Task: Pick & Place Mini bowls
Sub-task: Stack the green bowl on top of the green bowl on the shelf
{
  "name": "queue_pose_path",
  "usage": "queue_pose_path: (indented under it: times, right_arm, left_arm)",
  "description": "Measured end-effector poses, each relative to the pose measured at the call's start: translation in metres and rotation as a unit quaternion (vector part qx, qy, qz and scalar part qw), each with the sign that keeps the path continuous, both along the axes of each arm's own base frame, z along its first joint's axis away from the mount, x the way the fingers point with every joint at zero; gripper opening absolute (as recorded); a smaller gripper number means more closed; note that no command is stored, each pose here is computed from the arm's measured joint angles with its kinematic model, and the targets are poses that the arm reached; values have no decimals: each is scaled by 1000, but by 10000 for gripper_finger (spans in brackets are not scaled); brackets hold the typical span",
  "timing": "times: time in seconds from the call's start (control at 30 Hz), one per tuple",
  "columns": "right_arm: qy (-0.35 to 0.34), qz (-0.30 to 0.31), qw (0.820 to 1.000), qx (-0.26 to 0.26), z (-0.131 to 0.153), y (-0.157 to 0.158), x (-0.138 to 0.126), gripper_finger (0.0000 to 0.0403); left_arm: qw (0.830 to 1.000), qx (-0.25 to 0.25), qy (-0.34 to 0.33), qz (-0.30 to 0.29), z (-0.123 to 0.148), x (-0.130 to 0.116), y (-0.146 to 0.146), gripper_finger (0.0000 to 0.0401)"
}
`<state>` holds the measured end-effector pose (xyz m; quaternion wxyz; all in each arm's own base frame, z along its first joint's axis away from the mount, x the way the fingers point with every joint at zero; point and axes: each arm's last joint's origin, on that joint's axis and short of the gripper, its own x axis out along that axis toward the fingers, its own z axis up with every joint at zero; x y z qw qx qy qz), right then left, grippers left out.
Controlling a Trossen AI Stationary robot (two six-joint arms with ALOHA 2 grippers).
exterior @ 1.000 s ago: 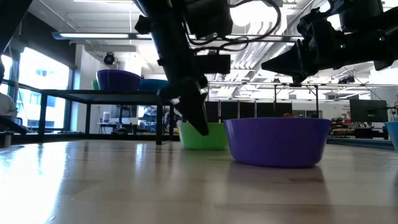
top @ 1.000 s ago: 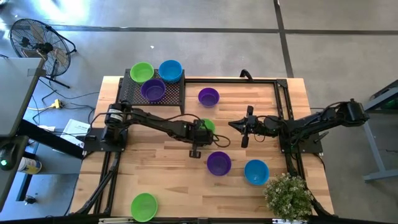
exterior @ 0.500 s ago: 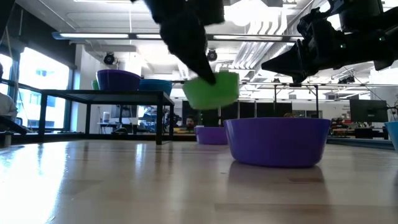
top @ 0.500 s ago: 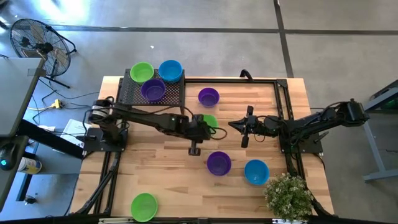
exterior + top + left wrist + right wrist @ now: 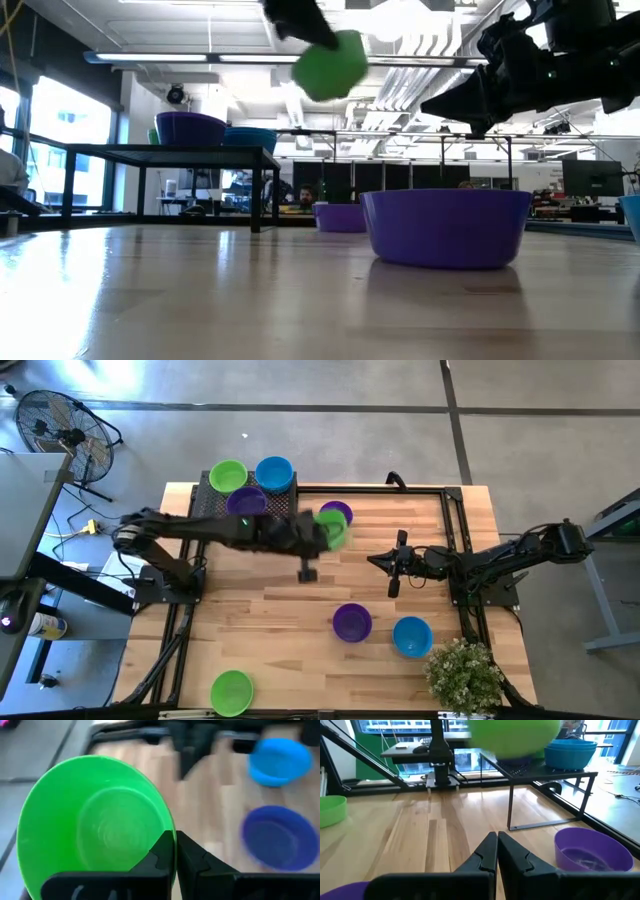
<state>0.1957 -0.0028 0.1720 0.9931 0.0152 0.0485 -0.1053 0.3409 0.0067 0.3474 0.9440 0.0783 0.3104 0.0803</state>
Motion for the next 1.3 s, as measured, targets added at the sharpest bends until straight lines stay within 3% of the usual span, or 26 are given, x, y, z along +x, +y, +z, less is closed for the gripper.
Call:
queue_pose_path:
  times: [0.1, 0.3, 0.5, 0.7, 0.9, 1.07, 1.3]
  right_arm:
    - [1, 0, 1000, 0, 0, 0, 0, 2]
    - [1, -1, 1000, 0, 0, 0, 0, 1]
    - [6, 0, 1000, 0, -1, 0, 0, 1]
    - [7, 0, 1000, 0, -1, 0, 0, 1]
    - [7, 1, 1000, 0, -1, 0, 0, 1]
    - [7, 7, 1000, 1, -1, 0, 0, 2]
    - [7, 13, 1000, 1, -1, 1, 0, 2]
  left_arm:
    - [999, 14, -15, 47, 32, -10, 19, 0]
    - [989, 33, 18, 141, 92, -45, 57, 0]
    - [967, 4, 67, 247, 116, -85, 93, 0]
    - [924, -34, 169, 343, 103, -121, 128, 0]
    - [895, -71, 204, 390, 81, -138, 162, 0]
    - [875, -101, 228, 415, 58, -152, 187, 0]
    - [864, -133, 222, 432, 33, -171, 207, 0]
